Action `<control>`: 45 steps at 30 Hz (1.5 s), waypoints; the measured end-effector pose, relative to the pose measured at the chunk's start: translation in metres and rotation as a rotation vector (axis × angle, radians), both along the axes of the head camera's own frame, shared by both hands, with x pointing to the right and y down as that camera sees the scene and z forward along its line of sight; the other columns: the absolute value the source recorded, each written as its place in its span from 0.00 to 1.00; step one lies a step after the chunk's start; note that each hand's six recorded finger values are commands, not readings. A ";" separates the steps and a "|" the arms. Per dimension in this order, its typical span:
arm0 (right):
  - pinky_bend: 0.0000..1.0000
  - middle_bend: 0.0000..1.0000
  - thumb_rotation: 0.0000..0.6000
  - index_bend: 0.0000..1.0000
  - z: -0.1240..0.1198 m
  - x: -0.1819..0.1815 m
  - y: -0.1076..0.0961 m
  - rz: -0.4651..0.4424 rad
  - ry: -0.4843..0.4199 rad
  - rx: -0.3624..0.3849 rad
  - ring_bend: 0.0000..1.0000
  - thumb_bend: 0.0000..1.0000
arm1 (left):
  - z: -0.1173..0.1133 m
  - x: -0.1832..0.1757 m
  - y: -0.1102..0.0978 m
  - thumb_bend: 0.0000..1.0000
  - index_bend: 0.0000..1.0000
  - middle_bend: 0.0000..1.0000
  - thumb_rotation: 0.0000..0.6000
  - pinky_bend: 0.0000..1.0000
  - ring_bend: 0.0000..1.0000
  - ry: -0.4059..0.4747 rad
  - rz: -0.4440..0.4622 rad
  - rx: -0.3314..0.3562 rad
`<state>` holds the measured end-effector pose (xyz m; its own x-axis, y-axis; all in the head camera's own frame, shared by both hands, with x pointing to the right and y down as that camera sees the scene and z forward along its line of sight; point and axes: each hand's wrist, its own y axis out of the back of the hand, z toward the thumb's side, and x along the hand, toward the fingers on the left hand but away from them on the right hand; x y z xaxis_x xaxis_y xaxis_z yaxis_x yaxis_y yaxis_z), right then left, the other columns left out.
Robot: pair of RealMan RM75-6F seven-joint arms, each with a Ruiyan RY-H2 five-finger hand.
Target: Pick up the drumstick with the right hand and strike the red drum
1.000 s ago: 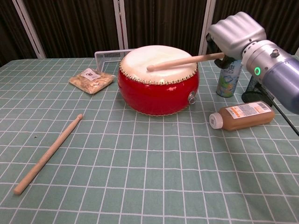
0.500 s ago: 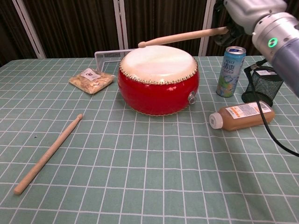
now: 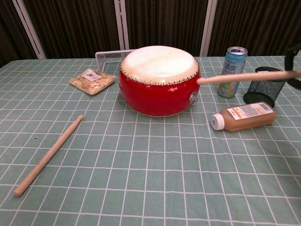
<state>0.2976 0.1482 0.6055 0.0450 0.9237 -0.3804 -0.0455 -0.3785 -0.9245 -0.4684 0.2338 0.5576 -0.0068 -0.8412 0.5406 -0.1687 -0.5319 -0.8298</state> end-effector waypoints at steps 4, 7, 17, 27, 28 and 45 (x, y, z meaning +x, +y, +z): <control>0.95 1.00 1.00 0.98 0.011 0.016 0.030 0.023 0.030 -0.078 1.00 0.58 | -0.001 0.000 0.001 0.00 0.00 0.00 1.00 0.00 0.00 -0.003 0.003 0.012; 0.95 1.00 1.00 0.97 0.023 0.021 0.047 0.039 0.042 -0.126 1.00 0.58 | -0.002 -0.001 0.002 0.00 0.00 0.00 1.00 0.00 0.00 -0.008 0.007 0.019; 0.95 1.00 1.00 0.94 0.053 0.016 0.070 0.081 0.043 -0.202 1.00 0.58 | -0.001 -0.001 0.002 0.00 0.00 0.00 1.00 0.00 0.00 -0.010 0.003 0.022; 0.95 1.00 1.00 0.70 0.065 0.007 0.074 0.104 0.057 -0.236 1.00 0.58 | -0.002 -0.001 0.003 0.00 0.00 0.00 1.00 0.00 0.00 -0.008 0.009 0.029; 0.95 1.00 1.00 0.67 0.065 0.007 0.075 0.103 0.060 -0.240 1.00 0.58 | -0.002 -0.001 0.003 0.00 0.00 0.00 1.00 0.00 0.00 -0.008 0.009 0.029; 0.85 0.93 1.00 0.28 0.054 -0.001 0.078 0.048 0.085 -0.253 0.97 0.47 | -0.002 0.001 0.002 0.00 0.00 0.00 1.00 0.00 0.00 -0.010 0.007 0.026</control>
<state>0.2970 0.2258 0.6596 -0.0388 0.7988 -0.6004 -0.0955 -0.6010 -0.7935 -0.4676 0.2355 0.5560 -0.0060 -0.8550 0.5186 -0.1566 -0.5114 -0.8449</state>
